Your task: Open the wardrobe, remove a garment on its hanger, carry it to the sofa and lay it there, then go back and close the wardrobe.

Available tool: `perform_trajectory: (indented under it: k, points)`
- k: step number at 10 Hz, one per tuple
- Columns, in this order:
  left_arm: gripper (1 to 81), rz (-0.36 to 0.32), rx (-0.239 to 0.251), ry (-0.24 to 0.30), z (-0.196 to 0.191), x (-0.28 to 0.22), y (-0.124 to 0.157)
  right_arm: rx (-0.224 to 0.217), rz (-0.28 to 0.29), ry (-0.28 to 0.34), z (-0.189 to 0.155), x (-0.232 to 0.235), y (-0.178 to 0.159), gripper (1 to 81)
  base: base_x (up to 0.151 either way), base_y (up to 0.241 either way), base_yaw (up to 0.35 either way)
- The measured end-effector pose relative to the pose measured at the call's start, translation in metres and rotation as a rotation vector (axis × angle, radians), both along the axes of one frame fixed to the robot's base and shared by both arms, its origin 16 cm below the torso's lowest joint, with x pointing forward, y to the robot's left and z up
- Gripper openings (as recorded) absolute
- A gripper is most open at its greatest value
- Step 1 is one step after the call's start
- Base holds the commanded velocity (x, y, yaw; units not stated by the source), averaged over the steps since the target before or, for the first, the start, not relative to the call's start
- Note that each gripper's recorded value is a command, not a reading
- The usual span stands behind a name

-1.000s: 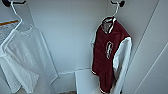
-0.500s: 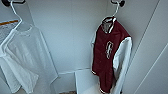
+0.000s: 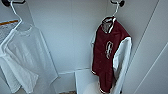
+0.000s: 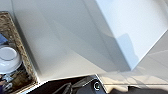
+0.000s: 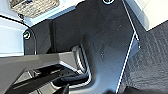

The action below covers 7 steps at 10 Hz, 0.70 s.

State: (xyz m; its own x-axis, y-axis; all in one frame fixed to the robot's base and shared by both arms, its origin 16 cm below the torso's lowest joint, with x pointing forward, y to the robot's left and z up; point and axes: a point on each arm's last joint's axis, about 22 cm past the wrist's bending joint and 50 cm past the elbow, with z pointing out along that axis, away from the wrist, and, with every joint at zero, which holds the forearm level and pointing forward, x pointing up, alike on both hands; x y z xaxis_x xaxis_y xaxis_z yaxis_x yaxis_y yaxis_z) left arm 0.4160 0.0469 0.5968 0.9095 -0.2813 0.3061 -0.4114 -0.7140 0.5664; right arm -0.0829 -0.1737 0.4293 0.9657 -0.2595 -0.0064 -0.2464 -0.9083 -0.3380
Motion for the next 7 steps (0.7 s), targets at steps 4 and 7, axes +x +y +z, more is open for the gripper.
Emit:
perform_trajectory:
  k: [4,7]
  points:
    - [81.1,0.009,-0.056,-0.07,0.072,0.083,-0.018,0.004,-0.001,0.004,0.0,0.001,0.004,81.1,0.0,0.0,0.0]
    - [81.1,0.023,-0.081,-0.112,0.123,0.136,-0.025,0.01,0.004,0.014,0.0,0.003,0.012,81.1,0.0,0.0,0.0]
